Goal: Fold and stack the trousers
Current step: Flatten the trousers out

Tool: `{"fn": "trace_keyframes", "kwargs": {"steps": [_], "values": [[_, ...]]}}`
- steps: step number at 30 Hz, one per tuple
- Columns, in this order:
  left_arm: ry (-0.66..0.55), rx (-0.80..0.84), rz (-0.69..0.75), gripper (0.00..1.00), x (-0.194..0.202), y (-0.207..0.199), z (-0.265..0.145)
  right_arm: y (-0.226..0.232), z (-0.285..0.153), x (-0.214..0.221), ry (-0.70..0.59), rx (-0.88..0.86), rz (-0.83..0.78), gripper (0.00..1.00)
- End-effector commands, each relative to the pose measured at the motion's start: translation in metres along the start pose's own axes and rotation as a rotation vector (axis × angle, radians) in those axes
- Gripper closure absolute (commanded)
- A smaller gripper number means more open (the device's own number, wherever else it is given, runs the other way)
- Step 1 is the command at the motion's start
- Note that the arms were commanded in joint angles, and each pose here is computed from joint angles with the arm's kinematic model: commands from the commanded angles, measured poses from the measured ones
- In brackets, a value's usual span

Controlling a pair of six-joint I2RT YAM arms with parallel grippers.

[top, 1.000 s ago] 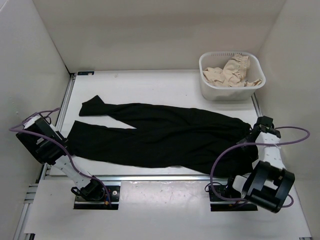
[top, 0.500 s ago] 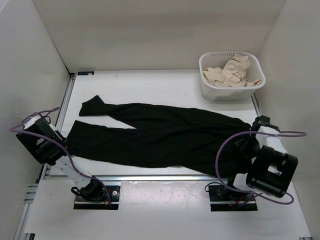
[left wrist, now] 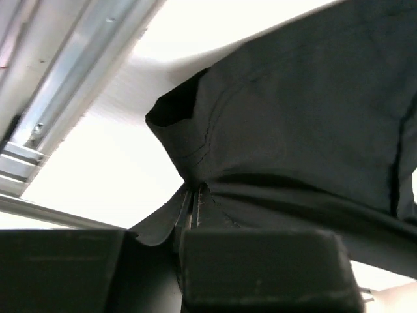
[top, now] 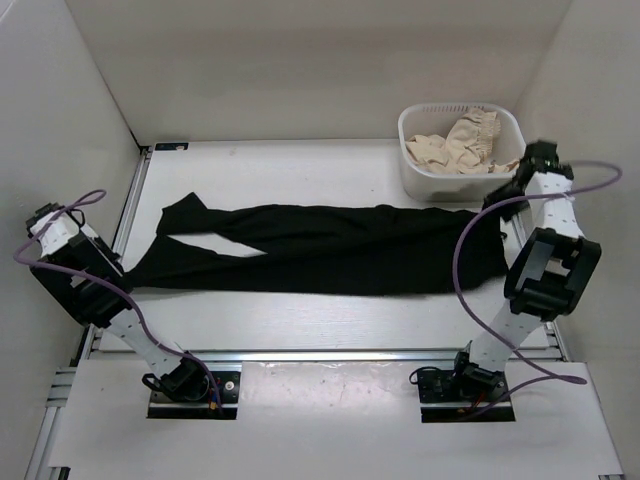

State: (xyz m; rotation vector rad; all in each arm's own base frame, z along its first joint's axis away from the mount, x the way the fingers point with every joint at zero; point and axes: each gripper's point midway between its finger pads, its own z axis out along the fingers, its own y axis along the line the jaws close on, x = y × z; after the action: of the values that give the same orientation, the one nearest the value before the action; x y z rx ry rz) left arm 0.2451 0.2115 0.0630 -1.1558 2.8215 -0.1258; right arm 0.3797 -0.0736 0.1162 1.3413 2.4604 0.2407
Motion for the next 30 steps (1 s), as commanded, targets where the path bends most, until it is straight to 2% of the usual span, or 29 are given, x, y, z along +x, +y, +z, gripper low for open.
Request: {"fn": "trace_keyframes", "kwargs": {"steps": [1, 2, 6, 7, 9, 10, 12, 14, 18, 19, 24, 28, 30], "values": [[-0.110, -0.036, 0.005, 0.86, -0.030, 0.009, -0.015, 0.032, -0.051, -0.036, -0.146, -0.074, -0.114, 1.00], [-0.110, -0.036, 0.005, 0.86, -0.030, 0.009, -0.015, 0.035, -0.065, -0.037, -0.175, -0.096, -0.117, 1.00], [-0.078, -0.045, 0.002, 0.86, -0.015, 0.011, -0.010, 0.001, -0.051, 0.005, -0.119, -0.079, -0.124, 1.00], [-0.073, -0.045, 0.002, 0.86, -0.010, 0.011, -0.010, -0.030, -0.029, 0.031, -0.047, -0.017, -0.105, 1.00], [-0.037, -0.065, -0.002, 0.86, 0.008, 0.015, -0.005, -0.056, -0.028, 0.050, -0.052, 0.000, -0.055, 1.00], [-0.035, -0.074, -0.002, 0.86, 0.012, 0.017, -0.003, -0.090, -0.011, 0.076, 0.009, 0.060, -0.006, 1.00], [-0.028, -0.110, -0.013, 0.86, 0.025, 0.026, 0.001, -0.117, -0.013, 0.093, 0.000, 0.086, 0.077, 1.00], [-0.019, -0.139, -0.023, 0.86, 0.033, 0.034, 0.005, -0.161, -0.006, 0.111, 0.005, 0.184, 0.174, 1.00], [0.015, -0.174, -0.057, 0.86, 0.046, 0.050, 0.011, -0.213, -0.004, 0.126, 0.018, 0.326, 0.332, 1.00], [0.032, -0.201, -0.058, 0.86, 0.052, 0.055, 0.014, -0.220, -0.006, 0.124, 0.016, 0.338, 0.389, 1.00], [0.052, -0.232, -0.068, 0.86, 0.061, 0.064, 0.020, -0.234, -0.004, 0.131, 0.062, 0.395, 0.467, 1.00], [-0.009, -0.246, -0.068, 0.86, 0.056, 0.064, 0.005, -0.239, -0.025, 0.119, -0.022, 0.440, 0.475, 1.00], [-0.006, -0.257, -0.068, 0.86, 0.059, 0.066, 0.004, -0.247, -0.028, 0.120, -0.028, 0.481, 0.470, 0.86]]}}
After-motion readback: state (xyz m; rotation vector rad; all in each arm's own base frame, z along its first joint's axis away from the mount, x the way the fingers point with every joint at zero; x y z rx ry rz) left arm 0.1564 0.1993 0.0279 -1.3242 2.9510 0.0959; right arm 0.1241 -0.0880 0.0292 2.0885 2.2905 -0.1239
